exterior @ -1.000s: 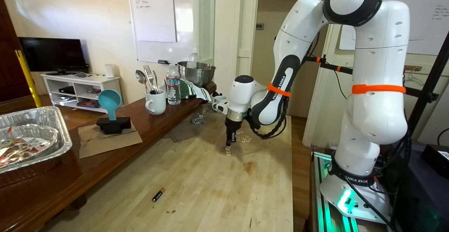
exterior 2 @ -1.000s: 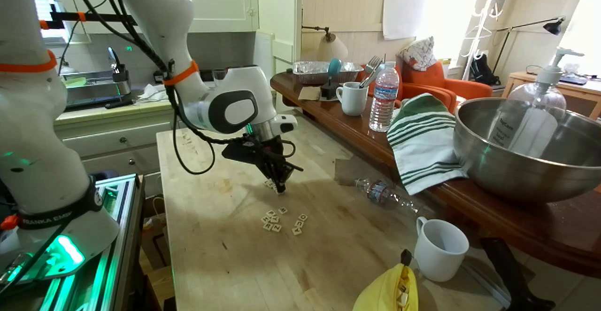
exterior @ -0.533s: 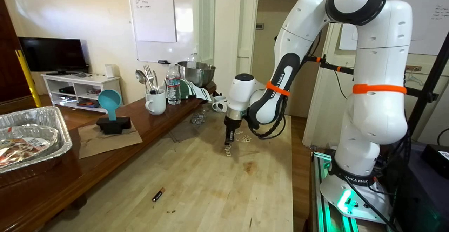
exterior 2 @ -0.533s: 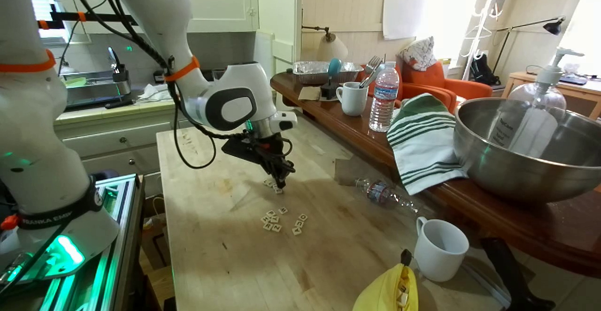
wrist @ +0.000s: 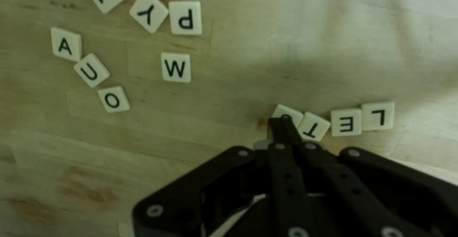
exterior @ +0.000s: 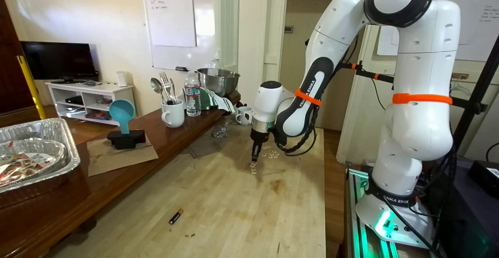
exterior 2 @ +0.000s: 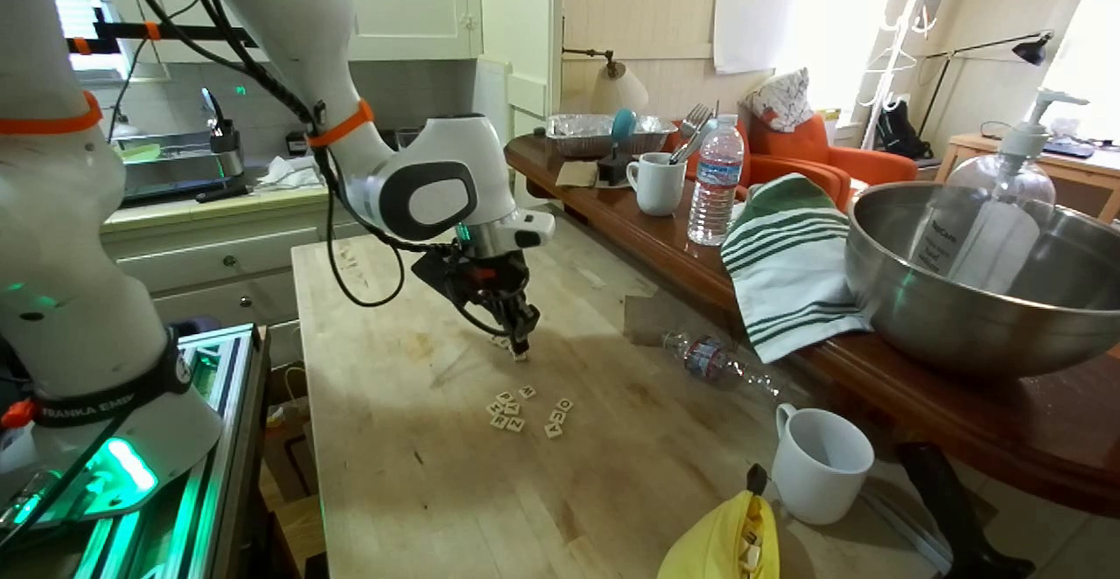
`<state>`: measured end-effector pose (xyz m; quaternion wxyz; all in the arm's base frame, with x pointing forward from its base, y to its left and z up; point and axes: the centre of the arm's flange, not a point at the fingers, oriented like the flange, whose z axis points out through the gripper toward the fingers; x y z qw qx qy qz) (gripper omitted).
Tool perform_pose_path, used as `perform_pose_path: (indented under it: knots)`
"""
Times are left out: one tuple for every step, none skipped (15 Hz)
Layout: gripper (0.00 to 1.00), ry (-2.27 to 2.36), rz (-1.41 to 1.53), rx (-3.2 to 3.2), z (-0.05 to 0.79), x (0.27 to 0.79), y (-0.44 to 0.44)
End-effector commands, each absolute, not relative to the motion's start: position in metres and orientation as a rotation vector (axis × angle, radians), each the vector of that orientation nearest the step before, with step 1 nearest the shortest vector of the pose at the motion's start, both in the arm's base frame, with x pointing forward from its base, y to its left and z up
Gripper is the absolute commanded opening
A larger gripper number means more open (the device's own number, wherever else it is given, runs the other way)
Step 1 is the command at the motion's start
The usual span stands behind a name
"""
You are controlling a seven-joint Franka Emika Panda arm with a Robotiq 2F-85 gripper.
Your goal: Put one letter block into the line of letter blocks
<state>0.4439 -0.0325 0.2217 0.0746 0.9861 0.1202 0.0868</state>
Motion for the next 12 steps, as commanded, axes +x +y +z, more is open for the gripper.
perform_pose_path:
  knots:
    - [0.0, 0.125, 0.177, 3.011, 0.2221, 0.435, -0.0338]
    - [0.0, 0.077, 0.162, 3.024, 0.2223, 0.4343, -0.0351]
    - [0.0, 0.037, 0.158, 3.036, 0.2224, 0.4342, -0.0358]
    - [0.0, 0.004, 0.154, 3.043, 0.2226, 0.4343, -0.036]
    - [0.0, -0.02, 0.154, 3.049, 0.2227, 0.4346, -0.0359]
    - [0.0, -0.035, 0.157, 3.053, 0.2232, 0.4352, -0.0357]
    - [0.0, -0.05, 0.165, 3.055, 0.2237, 0.4358, -0.0355]
    - [0.0, -0.053, 0.172, 3.055, 0.2237, 0.4366, -0.0352]
    - [0.0, -0.045, 0.175, 3.055, 0.2231, 0.4377, -0.0351]
    - [0.0, -0.041, 0.182, 3.055, 0.2232, 0.438, -0.0352]
    - [0.0, -0.032, 0.186, 3.058, 0.2238, 0.4379, -0.0345]
    - [0.0, -0.032, 0.185, 3.063, 0.224, 0.4382, -0.0335]
